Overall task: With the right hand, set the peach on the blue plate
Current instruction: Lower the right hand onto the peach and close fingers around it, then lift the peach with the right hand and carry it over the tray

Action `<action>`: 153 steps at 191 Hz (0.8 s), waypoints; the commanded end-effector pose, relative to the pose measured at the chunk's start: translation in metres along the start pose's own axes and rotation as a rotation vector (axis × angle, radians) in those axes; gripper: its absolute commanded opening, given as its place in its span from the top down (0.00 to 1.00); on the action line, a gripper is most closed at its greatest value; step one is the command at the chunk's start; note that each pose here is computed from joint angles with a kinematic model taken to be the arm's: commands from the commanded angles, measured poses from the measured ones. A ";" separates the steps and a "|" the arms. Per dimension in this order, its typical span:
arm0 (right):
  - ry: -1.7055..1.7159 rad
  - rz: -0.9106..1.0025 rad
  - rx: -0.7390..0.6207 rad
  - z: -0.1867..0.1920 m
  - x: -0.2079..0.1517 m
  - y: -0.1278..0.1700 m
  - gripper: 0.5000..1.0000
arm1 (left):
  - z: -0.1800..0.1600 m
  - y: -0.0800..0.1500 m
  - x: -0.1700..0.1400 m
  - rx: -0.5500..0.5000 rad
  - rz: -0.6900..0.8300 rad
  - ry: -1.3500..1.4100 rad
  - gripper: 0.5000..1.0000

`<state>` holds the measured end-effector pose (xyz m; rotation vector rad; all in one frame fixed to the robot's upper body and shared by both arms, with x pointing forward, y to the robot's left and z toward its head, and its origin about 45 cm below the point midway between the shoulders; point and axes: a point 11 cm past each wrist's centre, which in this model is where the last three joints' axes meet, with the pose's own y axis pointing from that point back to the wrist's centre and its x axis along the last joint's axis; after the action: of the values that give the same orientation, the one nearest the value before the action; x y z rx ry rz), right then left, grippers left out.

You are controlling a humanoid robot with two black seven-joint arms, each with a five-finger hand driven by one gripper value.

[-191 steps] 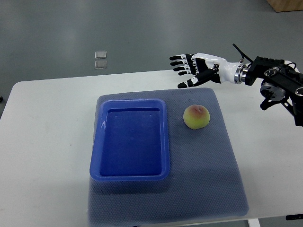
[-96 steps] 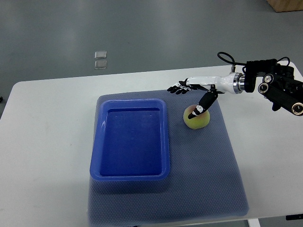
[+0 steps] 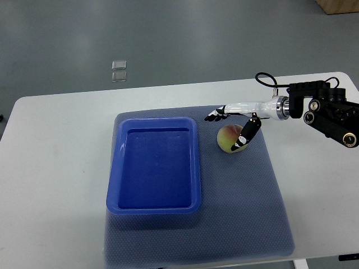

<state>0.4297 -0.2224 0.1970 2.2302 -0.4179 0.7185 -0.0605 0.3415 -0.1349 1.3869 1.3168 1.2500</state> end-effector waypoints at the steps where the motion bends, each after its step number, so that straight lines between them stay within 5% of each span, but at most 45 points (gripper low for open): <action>1: 0.032 0.006 -0.010 0.003 -0.004 -0.002 0.14 | 0.000 0.000 0.000 0.000 0.001 0.000 0.00; 119: 0.132 0.009 0.001 0.007 -0.018 -0.005 0.17 | 0.000 0.000 0.000 0.000 0.001 0.000 0.00; 153: 0.193 0.007 0.002 0.011 -0.024 -0.006 0.26 | 0.000 0.000 0.000 0.000 0.001 0.000 0.00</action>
<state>0.4180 -0.2240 0.1745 2.1524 -0.3423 0.8971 -0.0605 0.3415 -0.1349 1.3869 1.3168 1.2501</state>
